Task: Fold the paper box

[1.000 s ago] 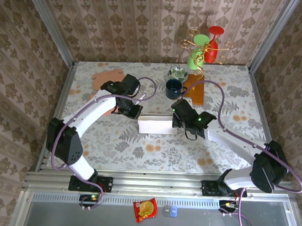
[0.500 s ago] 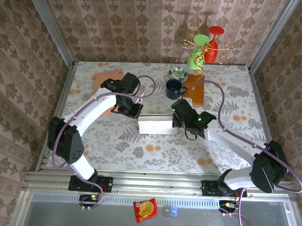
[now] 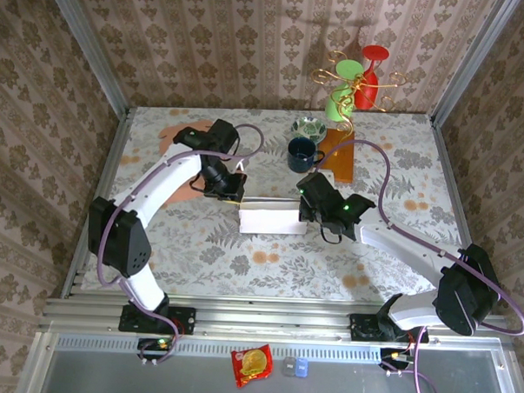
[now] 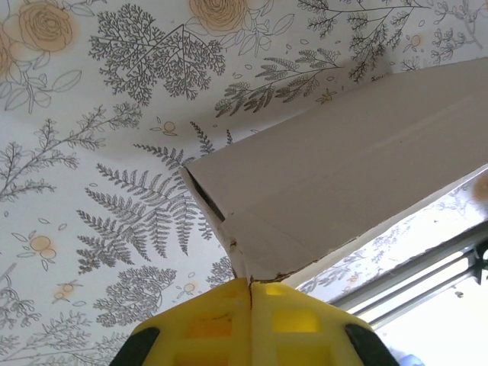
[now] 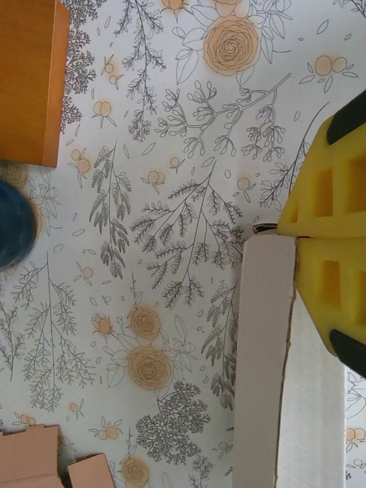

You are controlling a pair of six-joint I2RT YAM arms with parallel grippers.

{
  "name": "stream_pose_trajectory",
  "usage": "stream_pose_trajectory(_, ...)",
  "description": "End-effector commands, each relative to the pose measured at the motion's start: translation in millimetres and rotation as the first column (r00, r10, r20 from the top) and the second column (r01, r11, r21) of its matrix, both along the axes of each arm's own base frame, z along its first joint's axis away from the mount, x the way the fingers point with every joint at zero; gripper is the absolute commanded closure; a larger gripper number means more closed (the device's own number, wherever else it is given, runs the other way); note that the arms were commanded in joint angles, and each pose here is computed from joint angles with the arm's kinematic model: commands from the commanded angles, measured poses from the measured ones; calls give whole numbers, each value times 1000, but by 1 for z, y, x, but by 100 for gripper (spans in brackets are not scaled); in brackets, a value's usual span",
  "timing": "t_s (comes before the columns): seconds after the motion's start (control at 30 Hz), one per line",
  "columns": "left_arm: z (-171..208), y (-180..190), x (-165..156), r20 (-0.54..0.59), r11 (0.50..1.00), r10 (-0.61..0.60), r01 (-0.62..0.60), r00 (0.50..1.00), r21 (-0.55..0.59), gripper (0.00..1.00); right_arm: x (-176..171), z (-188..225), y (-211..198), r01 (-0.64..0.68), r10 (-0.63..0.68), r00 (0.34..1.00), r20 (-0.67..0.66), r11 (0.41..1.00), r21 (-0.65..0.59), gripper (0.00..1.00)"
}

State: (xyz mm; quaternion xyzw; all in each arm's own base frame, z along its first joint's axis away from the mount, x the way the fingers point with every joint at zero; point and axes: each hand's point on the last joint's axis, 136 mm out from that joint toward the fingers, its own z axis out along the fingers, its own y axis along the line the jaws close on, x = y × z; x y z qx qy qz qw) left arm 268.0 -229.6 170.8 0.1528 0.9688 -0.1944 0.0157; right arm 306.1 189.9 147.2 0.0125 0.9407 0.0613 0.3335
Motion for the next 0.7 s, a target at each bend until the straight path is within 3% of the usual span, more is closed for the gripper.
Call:
stream_pose_trajectory(0.0, 10, -6, -6, -65, 998, 29, -32, 997, -47, 98, -23, -34, -4, -25, 17, 990, -140, 998, -58, 100)
stream_pose_trajectory(0.33, 8, -7, -5, -126, 995, 63, -73, 990, -73, 98, -22, -34, -2, -27, 19, 990, -137, 998, -57, 100)
stream_pose_trajectory(0.67, 0, -1, -6, -113, 997, 62, -67, 992, -44, 98, -21, -33, -1, -27, 19, 991, -133, 998, -54, 100)
